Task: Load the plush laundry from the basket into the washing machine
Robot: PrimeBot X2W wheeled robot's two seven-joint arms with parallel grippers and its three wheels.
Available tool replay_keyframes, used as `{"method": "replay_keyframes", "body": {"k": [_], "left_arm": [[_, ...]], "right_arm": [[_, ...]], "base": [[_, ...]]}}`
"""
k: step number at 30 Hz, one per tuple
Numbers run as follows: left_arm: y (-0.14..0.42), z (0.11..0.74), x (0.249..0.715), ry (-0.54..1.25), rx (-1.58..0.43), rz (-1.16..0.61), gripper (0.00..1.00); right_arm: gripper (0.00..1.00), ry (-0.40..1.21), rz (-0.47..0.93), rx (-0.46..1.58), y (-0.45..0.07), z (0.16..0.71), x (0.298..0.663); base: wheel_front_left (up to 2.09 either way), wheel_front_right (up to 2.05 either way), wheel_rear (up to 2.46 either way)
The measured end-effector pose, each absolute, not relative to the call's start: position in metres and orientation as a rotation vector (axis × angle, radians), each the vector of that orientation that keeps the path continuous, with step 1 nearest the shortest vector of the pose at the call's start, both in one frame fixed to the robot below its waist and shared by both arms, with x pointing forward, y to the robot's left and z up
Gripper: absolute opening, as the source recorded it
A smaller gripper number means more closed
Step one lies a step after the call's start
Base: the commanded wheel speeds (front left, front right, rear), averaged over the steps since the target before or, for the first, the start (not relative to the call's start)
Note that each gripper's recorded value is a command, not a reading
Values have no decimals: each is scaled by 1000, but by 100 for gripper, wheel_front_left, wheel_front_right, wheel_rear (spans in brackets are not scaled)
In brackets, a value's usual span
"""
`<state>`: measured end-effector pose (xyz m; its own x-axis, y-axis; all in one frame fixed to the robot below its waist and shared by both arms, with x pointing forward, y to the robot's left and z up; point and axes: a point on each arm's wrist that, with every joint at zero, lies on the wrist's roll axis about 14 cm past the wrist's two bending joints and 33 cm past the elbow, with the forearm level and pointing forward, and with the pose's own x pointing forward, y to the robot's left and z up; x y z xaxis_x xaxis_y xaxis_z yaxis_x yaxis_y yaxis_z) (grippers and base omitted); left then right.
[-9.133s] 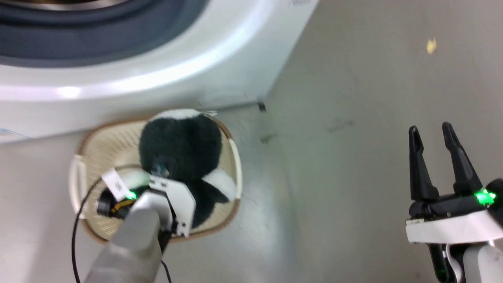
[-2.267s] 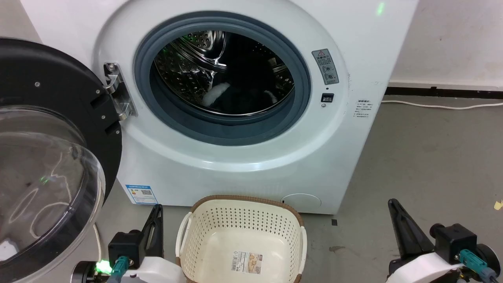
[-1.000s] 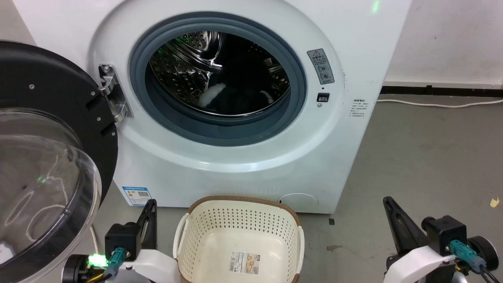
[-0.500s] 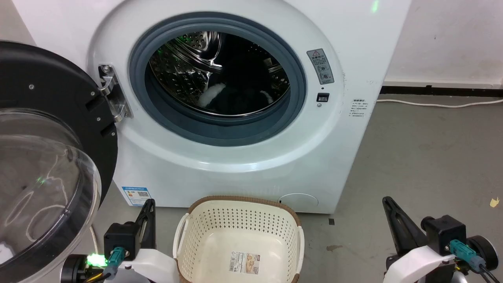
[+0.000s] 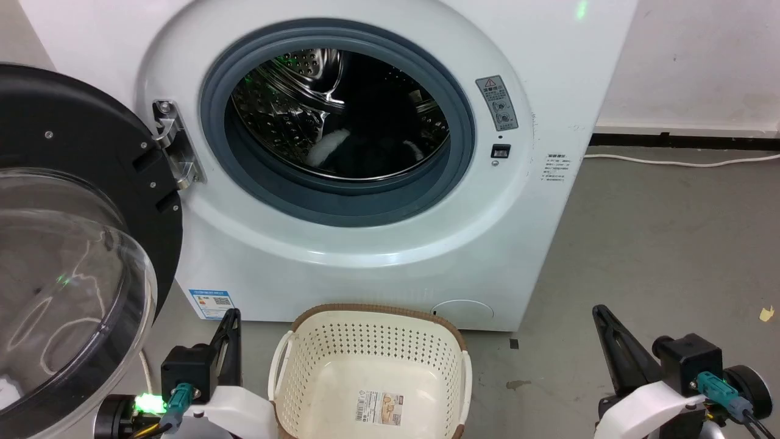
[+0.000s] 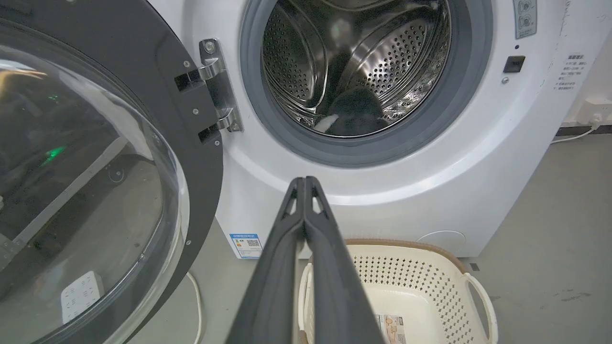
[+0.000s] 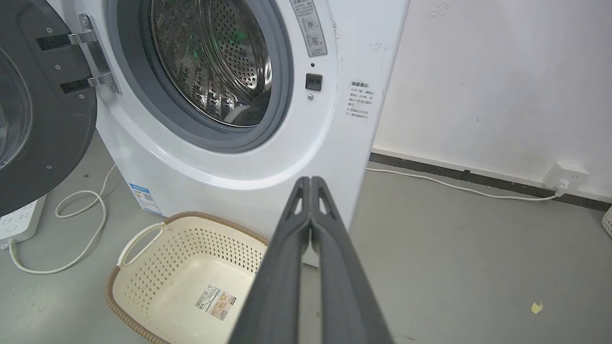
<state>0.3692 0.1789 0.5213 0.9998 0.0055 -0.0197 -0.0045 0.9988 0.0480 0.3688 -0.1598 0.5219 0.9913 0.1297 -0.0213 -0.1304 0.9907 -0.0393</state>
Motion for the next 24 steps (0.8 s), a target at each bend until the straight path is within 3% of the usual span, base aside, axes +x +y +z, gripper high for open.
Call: {"method": "replay_keyframes", "body": {"k": [24], "left_arm": [[179, 521, 369, 20, 48, 5, 0]], "right_arm": [[0, 19, 130, -41, -160, 522, 369]], "base": [[0, 0, 0]]}}
